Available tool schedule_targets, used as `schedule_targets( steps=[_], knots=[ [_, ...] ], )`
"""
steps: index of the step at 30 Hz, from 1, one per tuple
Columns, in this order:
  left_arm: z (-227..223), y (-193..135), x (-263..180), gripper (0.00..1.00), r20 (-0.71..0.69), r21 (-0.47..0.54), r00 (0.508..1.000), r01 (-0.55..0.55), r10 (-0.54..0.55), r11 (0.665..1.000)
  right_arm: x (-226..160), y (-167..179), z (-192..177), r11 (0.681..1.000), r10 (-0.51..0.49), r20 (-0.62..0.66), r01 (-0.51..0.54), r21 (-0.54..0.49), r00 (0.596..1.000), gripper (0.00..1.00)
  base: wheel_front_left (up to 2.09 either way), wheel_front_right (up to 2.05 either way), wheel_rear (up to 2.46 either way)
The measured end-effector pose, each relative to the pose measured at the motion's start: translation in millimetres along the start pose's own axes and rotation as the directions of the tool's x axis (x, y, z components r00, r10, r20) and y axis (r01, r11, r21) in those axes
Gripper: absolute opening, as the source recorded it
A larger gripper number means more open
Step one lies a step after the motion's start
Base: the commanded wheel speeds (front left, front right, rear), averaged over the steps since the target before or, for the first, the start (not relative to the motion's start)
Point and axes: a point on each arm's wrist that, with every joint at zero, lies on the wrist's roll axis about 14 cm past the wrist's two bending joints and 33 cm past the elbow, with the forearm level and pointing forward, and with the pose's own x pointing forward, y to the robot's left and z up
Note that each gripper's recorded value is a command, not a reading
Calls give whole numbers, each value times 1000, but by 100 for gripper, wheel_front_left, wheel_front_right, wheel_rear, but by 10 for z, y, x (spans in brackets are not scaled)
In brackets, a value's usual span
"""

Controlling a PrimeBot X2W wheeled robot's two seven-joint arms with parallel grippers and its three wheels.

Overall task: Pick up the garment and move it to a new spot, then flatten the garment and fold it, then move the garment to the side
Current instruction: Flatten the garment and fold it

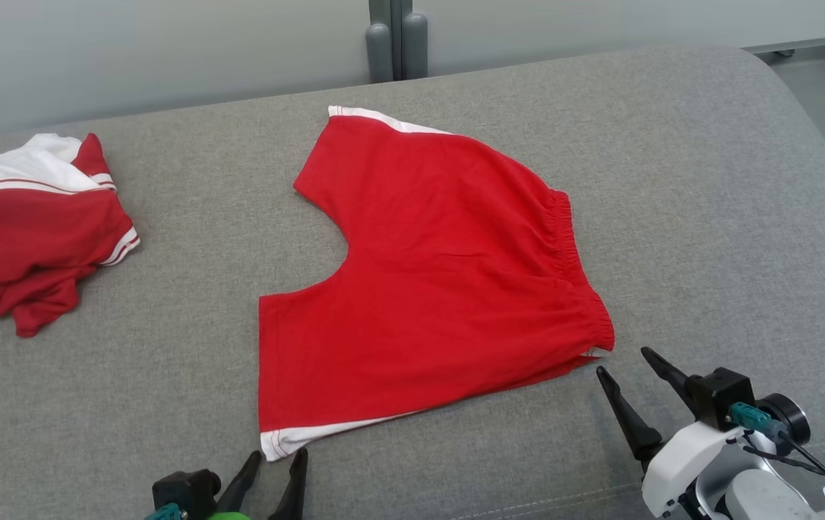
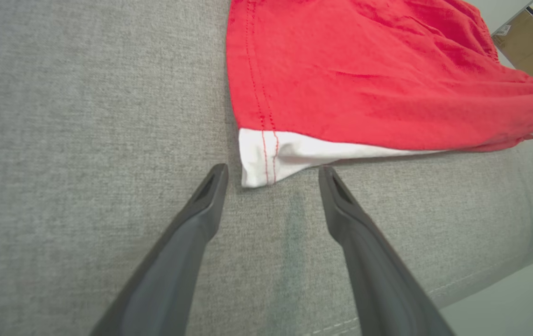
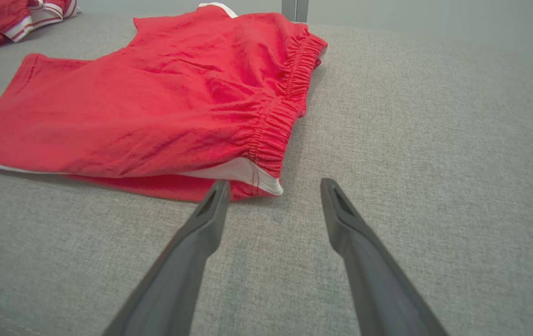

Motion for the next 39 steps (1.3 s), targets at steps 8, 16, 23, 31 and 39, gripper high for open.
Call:
schedule_targets(
  steps=[8,16,23,31,39],
  knots=[
    [55,-51,83,41,14,1,999,28,-28,1000,89,65,-32,999,45,-22,-45,-23,999,100,0,0,0],
    [126,-65,144,0,42,0,998,41,-41,999,264,93,-46,987,110,-59,-116,-110,992,100,0,0,0],
    [161,8,166,0,62,-3,998,23,-23,1000,333,261,-173,972,181,-117,-196,-132,977,0,0,0,0],
    [334,53,182,0,130,-9,992,10,-9,1000,380,199,-57,985,154,-72,-159,-70,985,0,0,0,0],
    [788,-5,206,0,274,-21,961,38,-30,999,464,64,381,994,108,72,-106,-26,992,0,0,0,0]
  ],
)
